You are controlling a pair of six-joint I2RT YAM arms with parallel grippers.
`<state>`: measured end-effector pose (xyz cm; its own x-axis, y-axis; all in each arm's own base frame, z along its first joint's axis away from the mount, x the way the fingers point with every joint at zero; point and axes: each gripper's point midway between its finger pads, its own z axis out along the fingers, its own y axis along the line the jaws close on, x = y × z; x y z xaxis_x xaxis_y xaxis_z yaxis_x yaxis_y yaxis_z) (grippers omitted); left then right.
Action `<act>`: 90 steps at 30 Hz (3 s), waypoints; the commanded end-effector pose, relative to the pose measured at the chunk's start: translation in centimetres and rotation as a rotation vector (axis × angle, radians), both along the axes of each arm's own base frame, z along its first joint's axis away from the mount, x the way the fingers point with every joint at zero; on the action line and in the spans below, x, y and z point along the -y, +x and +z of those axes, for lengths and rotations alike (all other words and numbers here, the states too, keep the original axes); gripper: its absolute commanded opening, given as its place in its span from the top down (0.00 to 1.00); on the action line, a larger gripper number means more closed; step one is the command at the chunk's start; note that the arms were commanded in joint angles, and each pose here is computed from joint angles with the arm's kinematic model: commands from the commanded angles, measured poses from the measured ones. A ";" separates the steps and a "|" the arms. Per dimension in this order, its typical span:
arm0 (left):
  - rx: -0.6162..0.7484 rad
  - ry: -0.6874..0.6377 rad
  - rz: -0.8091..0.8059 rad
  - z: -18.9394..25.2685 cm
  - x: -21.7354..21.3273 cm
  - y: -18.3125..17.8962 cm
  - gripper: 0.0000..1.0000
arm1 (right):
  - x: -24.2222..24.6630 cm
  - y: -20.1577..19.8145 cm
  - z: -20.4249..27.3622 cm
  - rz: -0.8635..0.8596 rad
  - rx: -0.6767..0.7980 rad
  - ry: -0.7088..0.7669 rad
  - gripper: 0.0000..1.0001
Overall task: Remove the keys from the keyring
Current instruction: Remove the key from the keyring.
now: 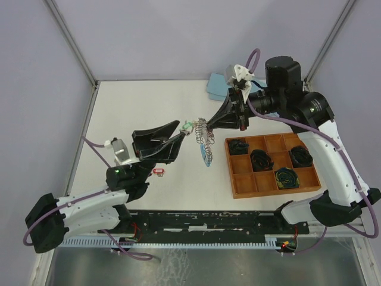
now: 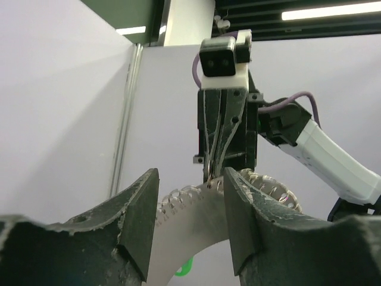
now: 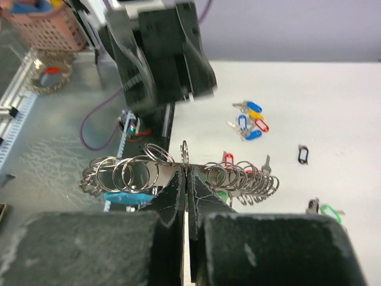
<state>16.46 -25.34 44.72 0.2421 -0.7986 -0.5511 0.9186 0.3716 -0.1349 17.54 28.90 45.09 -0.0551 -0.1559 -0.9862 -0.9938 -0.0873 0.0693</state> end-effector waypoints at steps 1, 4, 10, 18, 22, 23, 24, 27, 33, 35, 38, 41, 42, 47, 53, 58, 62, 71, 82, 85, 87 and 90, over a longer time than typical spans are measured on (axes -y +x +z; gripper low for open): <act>0.027 0.049 0.115 0.9 -2.6 -0.7 0.43 | 2.2 -0.1 -2.4 -0.025 0.129 -0.156 0.99; -0.031 0.293 0.125 -2.0 -0.6 0.0 0.41 | 3.9 -0.1 -5.4 -0.032 0.147 -0.323 0.99; -0.050 0.544 0.094 -5.0 1.1 -0.2 0.34 | 6.3 0.1 -9.8 -0.006 0.241 -0.620 0.99; -0.013 0.642 -0.002 -8.9 4.8 0.0 0.47 | 6.3 0.4 -12.6 0.019 0.286 -0.824 0.99; 0.030 0.567 0.002 -9.5 5.0 0.0 0.63 | 5.9 0.2 -13.6 0.046 0.264 -0.858 0.99; 0.039 0.547 0.006 -9.6 4.9 0.0 0.65 | 5.8 0.2 -13.8 0.050 0.259 -0.863 0.99; 0.046 0.535 0.009 -9.8 4.9 0.0 0.66 | 5.7 0.3 -13.9 0.053 0.254 -0.867 0.99; 0.060 0.516 0.014 -9.9 5.1 0.2 0.68 | 5.4 0.4 -14.2 0.057 0.244 -0.870 0.99; 0.078 0.510 0.039 -10.0 5.3 0.6 0.70 | 4.8 0.2 -14.6 0.083 0.218 -0.863 0.99; 0.081 0.517 0.045 -10.1 5.4 0.8 0.71 | 4.6 0.1 -14.6 0.088 0.213 -0.859 0.99; 0.080 0.539 0.043 -10.5 5.8 1.0 0.71 | 4.5 0.1 -14.5 0.091 0.210 -0.851 0.99; 0.077 0.558 0.039 -10.9 6.2 1.2 0.71 | 4.4 -0.1 -14.4 0.096 0.208 -0.843 0.99; 0.075 0.563 0.037 -11.1 6.3 1.2 0.71 | 4.4 -0.2 -14.4 0.099 0.204 -0.842 0.99; 0.076 0.585 0.030 -11.4 6.9 1.5 0.69 | 4.3 -0.4 -14.3 0.105 0.201 -0.831 1.00; 0.080 0.600 0.013 -11.5 7.5 1.6 0.69 | 4.2 -0.7 -14.2 0.118 0.193 -0.819 0.99; 0.076 0.610 0.006 -11.7 7.8 1.8 0.70 | 4.2 -0.9 -14.1 0.124 0.190 -0.811 1.00; 0.071 0.626 -0.001 -12.0 8.0 1.9 0.71 | 4.2 -1.0 -14.0 0.126 0.192 -0.807 1.00; 0.056 0.661 -0.008 -12.6 8.1 2.2 0.82 | 4.2 -1.2 -13.9 0.132 0.193 -0.799 0.99; 0.112 0.615 -0.024 -11.6 6.6 1.5 0.97 | 4.4 -1.3 -12.9 0.086 0.163 -0.724 0.65; 0.145 0.593 -0.041 -11.4 5.6 0.9 0.97 | 5.2 -0.8 -10.8 0.034 0.124 -0.592 0.47; 0.186 0.592 -0.066 -11.3 5.2 0.3 0.97 | 5.5 -0.9 -9.6 0.037 0.097 -0.497 0.41; 0.246 0.607 -0.097 -11.0 4.5 -0.5 0.97 | 5.4 -1.6 -9.5 0.076 0.079 -0.390 0.39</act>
<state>18.49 -31.28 29.50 0.2540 -0.2760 -0.9270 0.9391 0.2996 0.1681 18.61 22.79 33.48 0.0281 -0.6830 -0.7299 -0.9988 -0.0491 0.0074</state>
